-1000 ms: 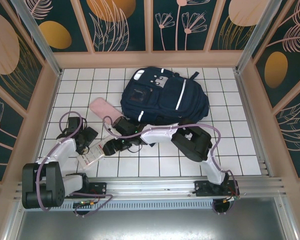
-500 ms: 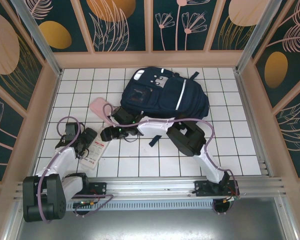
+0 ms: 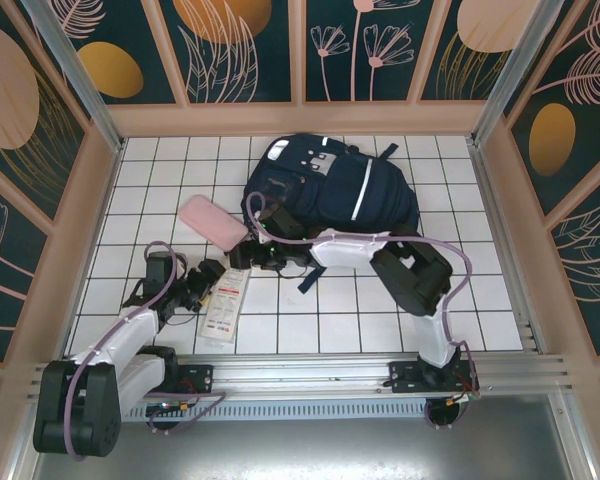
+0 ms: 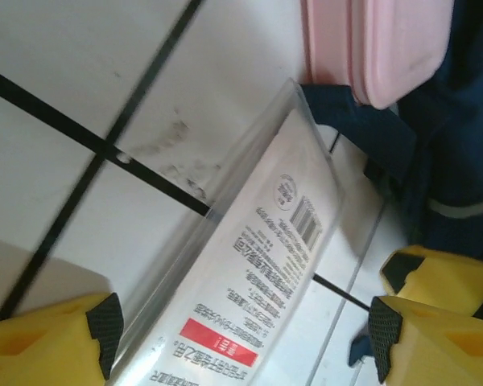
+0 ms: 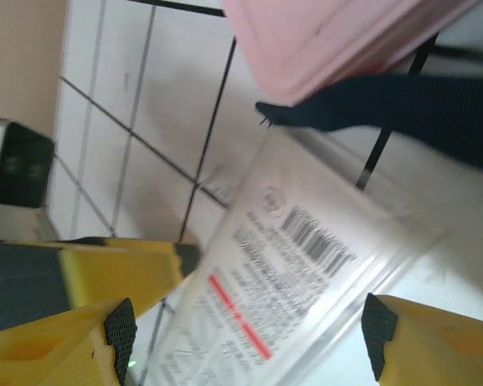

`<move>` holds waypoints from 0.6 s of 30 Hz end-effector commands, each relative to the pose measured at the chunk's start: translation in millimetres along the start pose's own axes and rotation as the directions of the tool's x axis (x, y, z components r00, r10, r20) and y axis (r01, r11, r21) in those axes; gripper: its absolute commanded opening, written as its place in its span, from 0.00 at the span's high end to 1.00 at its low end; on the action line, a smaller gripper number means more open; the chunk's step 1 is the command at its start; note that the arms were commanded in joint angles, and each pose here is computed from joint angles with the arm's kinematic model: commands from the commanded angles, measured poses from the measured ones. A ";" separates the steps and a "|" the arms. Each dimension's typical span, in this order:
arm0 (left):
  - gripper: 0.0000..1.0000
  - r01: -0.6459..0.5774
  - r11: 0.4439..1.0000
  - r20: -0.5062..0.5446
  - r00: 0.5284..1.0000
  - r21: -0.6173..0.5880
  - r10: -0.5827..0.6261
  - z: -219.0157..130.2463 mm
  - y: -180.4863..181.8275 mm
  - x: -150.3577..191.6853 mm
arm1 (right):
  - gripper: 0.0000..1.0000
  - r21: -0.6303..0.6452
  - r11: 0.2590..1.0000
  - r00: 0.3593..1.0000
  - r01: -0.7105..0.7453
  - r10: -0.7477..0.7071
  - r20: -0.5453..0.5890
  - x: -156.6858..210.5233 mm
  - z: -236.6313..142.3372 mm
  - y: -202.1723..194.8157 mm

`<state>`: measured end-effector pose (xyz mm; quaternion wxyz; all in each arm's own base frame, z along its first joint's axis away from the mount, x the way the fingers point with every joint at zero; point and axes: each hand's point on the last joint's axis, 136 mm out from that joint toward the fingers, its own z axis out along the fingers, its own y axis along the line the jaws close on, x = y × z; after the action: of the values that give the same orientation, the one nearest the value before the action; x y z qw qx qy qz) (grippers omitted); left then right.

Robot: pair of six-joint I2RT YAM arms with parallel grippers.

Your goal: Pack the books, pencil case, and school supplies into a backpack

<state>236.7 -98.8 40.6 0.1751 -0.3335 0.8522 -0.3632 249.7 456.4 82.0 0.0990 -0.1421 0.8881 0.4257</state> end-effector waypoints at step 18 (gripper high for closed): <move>0.21 0.041 0.997 -0.112 0.993 0.064 -0.033 2.6 -2.5 29.0 | 0.29 -0.049 0.969 0.952 -0.242 0.227 -0.204 67.3 16.2 -9.1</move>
<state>225.8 -113.1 41.7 0.1537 -0.3268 0.8423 -0.4002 198.4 436.7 47.5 -0.0218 -0.0805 0.8925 0.4433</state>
